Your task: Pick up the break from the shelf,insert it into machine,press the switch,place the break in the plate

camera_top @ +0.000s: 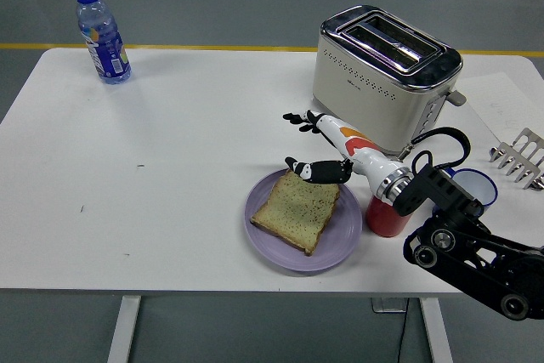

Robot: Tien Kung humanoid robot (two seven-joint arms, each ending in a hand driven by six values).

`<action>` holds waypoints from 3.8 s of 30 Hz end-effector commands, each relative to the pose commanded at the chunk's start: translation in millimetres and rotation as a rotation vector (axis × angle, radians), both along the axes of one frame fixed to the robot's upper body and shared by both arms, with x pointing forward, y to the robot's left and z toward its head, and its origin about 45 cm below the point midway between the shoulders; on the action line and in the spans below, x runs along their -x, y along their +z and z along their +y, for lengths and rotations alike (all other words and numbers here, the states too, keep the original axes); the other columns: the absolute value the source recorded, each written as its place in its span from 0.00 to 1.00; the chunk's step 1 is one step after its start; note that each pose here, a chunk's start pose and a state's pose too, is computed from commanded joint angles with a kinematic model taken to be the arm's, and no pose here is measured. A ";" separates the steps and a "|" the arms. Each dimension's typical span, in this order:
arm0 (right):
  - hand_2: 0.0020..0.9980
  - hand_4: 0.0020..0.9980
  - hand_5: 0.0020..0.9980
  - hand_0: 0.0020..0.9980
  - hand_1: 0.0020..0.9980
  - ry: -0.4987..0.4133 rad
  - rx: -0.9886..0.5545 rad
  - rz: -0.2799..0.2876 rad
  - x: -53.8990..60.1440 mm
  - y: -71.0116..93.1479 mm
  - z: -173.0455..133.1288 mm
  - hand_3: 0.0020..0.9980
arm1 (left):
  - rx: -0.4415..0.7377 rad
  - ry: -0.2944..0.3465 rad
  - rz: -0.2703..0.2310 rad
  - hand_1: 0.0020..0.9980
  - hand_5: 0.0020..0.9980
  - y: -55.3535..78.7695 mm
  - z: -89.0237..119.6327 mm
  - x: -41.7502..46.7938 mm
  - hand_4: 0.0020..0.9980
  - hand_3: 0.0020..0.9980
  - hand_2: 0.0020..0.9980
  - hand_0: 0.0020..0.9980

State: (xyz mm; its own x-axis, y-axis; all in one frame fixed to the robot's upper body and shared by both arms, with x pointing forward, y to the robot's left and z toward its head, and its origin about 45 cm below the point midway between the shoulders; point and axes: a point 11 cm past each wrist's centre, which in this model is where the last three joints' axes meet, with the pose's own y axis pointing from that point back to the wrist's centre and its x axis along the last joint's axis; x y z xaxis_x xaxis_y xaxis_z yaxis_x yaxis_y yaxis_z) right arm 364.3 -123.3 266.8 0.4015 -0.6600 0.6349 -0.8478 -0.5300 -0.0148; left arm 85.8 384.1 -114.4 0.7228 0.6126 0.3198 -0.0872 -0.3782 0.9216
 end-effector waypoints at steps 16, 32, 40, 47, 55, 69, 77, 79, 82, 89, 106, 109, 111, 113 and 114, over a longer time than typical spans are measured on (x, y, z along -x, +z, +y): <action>0.75 0.64 0.22 0.74 0.72 -0.020 -0.749 -0.061 5.6 105.8 -105.6 0.72 | -0.006 -0.010 0.023 0.46 0.92 -1.1 2.7 10.0 0.28 0.54 0.43 0.61; 0.77 0.62 0.23 0.76 0.73 -0.458 -1.346 0.078 13.9 45.5 -262.6 0.74 | -0.013 -0.008 0.036 0.46 0.92 -1.9 5.4 19.4 0.28 0.54 0.44 0.61; 0.76 0.61 0.23 0.76 0.73 -0.613 -1.379 0.027 31.7 16.8 -307.9 0.73 | -0.014 -0.014 0.037 0.46 0.92 -1.9 5.9 19.6 0.28 0.54 0.44 0.61; 0.76 0.60 0.24 0.76 0.73 -0.680 -1.392 0.012 41.3 4.1 -331.5 0.73 | -0.013 -0.018 0.034 0.46 0.93 -1.5 6.0 17.3 0.28 0.54 0.44 0.61; 0.76 0.59 0.25 0.76 0.73 -0.729 -1.407 0.012 48.6 -8.4 -348.8 0.73 | -0.012 -0.016 0.032 0.46 0.93 -1.6 5.9 17.4 0.28 0.54 0.45 0.61; 0.74 0.58 0.27 0.75 0.71 -0.830 -1.473 0.097 54.6 -33.2 -359.8 0.69 | -0.011 -0.017 0.030 0.47 0.93 -1.5 5.8 16.5 0.28 0.54 0.45 0.61; 0.72 0.58 0.28 0.73 0.69 -0.869 -1.541 0.176 56.2 -50.9 -360.2 0.68 | -0.012 -0.016 0.025 0.47 0.93 -1.2 6.1 15.3 0.28 0.54 0.46 0.61; 0.72 0.58 0.28 0.73 0.69 -0.874 -1.553 0.188 56.3 -54.5 -360.6 0.68 | -0.011 -0.016 0.024 0.47 0.93 -1.2 6.1 15.1 0.28 0.54 0.46 0.61; 0.71 0.57 0.29 0.73 0.69 -0.882 -1.563 0.200 56.2 -58.1 -361.1 0.67 | -0.012 -0.015 0.024 0.47 0.93 -1.2 6.4 15.4 0.28 0.54 0.46 0.61; 0.71 0.56 0.29 0.72 0.68 -0.885 -1.570 0.228 56.7 -64.5 -360.3 0.66 | -0.011 -0.014 0.028 0.47 0.93 -1.6 6.7 18.5 0.28 0.54 0.46 0.61; 0.70 0.53 0.29 0.72 0.68 -0.904 -1.609 0.253 60.2 -73.0 -363.9 0.65 | -0.008 -0.019 0.039 0.47 0.93 -2.5 6.8 23.8 0.28 0.54 0.47 0.61; 0.70 0.53 0.29 0.72 0.68 -0.904 -1.623 0.254 59.6 -73.9 -363.3 0.65 | -0.005 -0.017 0.037 0.47 0.93 -2.5 6.1 22.2 0.28 0.54 0.47 0.61; 0.70 0.52 0.29 0.71 0.67 -0.903 -1.629 0.254 59.2 -74.2 -362.9 0.65 | -0.004 -0.016 0.035 0.47 0.93 -2.4 5.8 21.5 0.28 0.54 0.46 0.61; 0.70 0.52 0.29 0.71 0.67 -0.903 -1.637 0.254 58.4 -74.7 -362.4 0.65 | -0.003 -0.015 0.034 0.47 0.93 -2.3 5.5 20.4 0.28 0.54 0.46 0.61; 0.70 0.52 0.29 0.71 0.67 -0.903 -1.639 0.254 58.3 -74.9 -362.3 0.65 | -0.002 -0.015 0.034 0.47 0.93 -2.3 5.4 20.2 0.28 0.54 0.46 0.61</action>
